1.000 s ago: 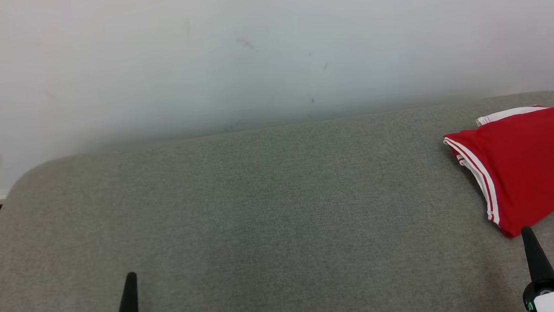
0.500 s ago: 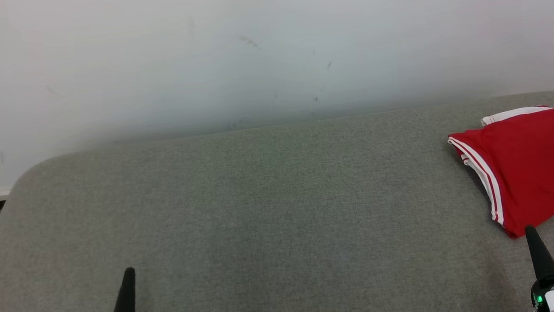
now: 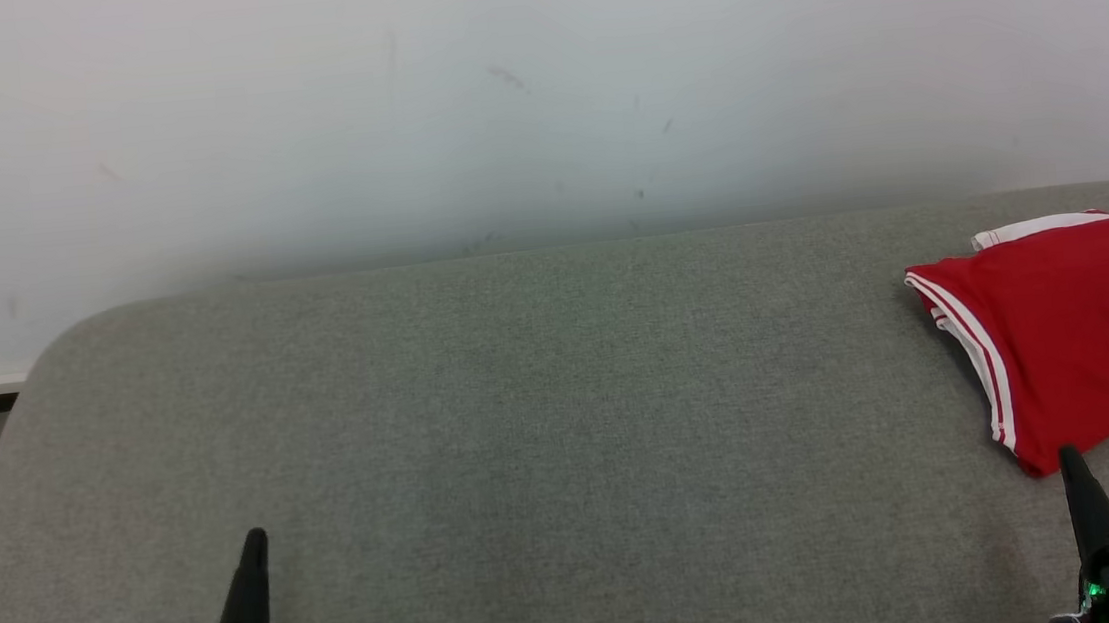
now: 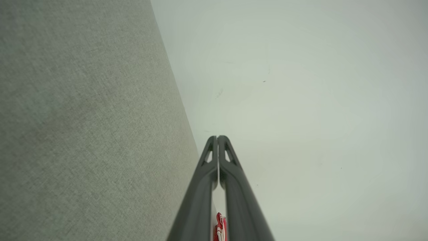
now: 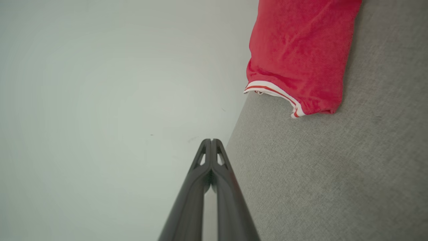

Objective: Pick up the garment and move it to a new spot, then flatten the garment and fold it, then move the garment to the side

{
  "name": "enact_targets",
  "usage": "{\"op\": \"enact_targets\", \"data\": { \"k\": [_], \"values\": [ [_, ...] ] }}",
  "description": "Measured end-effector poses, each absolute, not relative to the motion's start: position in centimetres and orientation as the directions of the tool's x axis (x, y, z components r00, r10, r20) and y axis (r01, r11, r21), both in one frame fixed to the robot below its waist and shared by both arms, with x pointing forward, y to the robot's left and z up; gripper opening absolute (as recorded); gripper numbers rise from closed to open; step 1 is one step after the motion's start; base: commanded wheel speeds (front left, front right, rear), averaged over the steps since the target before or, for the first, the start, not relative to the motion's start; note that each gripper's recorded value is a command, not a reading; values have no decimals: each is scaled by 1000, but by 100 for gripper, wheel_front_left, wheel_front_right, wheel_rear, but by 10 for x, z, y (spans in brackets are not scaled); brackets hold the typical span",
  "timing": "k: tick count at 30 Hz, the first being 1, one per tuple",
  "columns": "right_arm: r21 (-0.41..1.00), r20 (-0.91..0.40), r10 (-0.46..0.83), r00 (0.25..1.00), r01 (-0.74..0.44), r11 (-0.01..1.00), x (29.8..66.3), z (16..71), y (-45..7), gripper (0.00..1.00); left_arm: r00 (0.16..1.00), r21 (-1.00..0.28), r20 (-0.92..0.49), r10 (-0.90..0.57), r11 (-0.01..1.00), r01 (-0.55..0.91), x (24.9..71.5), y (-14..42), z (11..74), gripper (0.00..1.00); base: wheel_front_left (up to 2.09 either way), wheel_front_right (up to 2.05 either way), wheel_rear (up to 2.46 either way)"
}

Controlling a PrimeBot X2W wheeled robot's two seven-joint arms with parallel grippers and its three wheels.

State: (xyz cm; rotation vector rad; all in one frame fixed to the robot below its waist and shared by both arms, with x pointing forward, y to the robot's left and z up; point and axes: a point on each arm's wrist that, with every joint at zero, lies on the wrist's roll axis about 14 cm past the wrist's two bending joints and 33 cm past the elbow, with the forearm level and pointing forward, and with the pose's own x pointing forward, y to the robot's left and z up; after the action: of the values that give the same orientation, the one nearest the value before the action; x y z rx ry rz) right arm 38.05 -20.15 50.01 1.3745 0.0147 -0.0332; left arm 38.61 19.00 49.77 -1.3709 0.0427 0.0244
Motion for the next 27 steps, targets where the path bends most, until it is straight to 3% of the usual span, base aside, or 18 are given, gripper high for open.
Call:
{"op": "enact_targets", "data": {
  "k": [27],
  "values": [
    [1000, -15, -1, 1000, 15, 16, 387, 503, -200, 0, 1000, -1000, -14, -2, 13, -14, 388, 198, 504, 0, 0, 0, 0]
  ]
}}
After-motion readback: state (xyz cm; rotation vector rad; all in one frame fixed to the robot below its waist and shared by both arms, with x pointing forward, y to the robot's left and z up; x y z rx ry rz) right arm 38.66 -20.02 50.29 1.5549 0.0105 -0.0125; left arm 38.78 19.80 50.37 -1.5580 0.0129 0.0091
